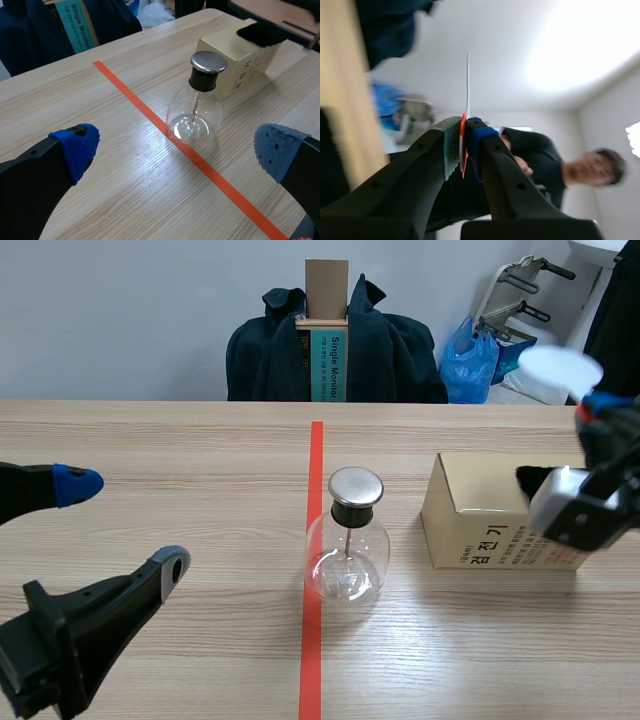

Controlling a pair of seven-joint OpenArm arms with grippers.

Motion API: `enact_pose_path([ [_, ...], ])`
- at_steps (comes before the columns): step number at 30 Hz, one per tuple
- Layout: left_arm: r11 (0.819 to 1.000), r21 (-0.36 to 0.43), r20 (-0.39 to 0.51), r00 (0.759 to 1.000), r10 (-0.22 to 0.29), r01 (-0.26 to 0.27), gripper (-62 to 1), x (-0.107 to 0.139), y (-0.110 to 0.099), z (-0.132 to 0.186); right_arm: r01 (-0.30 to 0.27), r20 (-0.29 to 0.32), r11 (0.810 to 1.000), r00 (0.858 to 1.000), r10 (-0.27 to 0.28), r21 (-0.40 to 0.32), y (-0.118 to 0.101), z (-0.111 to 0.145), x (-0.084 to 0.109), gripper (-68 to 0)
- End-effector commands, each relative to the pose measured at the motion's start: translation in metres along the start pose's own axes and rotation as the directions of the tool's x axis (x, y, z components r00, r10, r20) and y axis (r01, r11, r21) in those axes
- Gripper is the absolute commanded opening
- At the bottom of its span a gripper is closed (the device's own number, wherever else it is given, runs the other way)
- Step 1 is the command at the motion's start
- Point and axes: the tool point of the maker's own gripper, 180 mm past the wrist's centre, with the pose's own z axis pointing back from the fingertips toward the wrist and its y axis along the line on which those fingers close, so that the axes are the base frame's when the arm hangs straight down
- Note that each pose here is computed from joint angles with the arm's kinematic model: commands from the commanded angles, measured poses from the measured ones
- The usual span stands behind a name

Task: Do the electroscope experiment.
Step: 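Pick up the white charging plate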

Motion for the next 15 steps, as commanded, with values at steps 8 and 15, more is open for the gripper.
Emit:
enact_pose_path([
  [8,0.992,-0.039,-0.119,0.985,-0.127,0.123,-22.9,-0.016,0.031,-0.014,-0.020,-0.029,0.962,0.999,0.013,-0.273,-0.097,-0.014,-0.025,-66.7],
  [15,0.990,-0.108,-0.097,0.990,-0.104,0.093,-59.1,-0.035,0.049,-0.036,-0.001,-0.036,0.928,0.999,-0.013,-0.373,-0.130,-0.011,-0.030,-66.7],
])
